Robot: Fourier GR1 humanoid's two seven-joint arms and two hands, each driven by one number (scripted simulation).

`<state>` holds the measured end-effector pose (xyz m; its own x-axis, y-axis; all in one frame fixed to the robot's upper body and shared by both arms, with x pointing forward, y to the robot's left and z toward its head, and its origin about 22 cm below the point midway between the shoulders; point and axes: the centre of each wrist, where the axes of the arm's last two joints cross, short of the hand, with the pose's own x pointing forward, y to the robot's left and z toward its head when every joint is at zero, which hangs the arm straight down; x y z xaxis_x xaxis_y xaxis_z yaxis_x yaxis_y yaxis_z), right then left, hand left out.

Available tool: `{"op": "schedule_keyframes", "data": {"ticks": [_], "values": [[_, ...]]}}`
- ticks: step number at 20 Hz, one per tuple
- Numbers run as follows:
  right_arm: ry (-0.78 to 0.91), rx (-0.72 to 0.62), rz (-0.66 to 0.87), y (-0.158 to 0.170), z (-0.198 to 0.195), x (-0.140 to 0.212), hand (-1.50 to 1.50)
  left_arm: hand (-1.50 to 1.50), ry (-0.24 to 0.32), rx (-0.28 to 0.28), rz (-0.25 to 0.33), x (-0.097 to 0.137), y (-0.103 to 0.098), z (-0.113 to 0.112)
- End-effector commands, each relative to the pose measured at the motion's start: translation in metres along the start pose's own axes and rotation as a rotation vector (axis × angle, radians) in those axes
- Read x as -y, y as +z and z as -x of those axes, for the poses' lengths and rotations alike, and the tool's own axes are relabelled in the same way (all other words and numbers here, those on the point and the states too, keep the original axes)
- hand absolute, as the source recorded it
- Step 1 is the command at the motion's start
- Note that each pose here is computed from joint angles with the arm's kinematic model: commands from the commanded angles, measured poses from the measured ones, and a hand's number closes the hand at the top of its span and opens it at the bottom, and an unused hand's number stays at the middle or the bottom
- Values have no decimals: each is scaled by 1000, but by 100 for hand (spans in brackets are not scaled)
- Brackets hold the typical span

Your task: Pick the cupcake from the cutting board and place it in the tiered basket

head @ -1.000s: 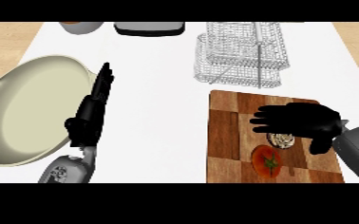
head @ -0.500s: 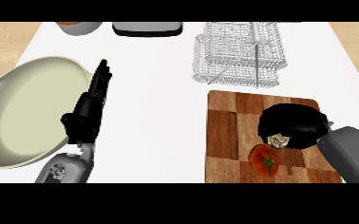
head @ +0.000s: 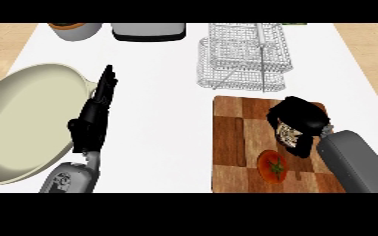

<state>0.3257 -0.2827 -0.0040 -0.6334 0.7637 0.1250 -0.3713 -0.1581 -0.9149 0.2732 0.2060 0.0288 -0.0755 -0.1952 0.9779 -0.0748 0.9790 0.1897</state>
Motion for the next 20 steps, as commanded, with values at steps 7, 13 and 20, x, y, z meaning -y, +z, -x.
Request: {"op": "schedule_keyframes", "data": {"ticks": [7,13,20], "values": [[-77,-698,95,-72,-69,36,150,0,1,-4,-3,0,-1,-1],[-52,-961,295,-105,-153,121,150,0,-5,-15,-4,-3,3,-1],[-56,-1066,508,-66,-225,236,150,0,3,7,13,8,-5,-10]]}}
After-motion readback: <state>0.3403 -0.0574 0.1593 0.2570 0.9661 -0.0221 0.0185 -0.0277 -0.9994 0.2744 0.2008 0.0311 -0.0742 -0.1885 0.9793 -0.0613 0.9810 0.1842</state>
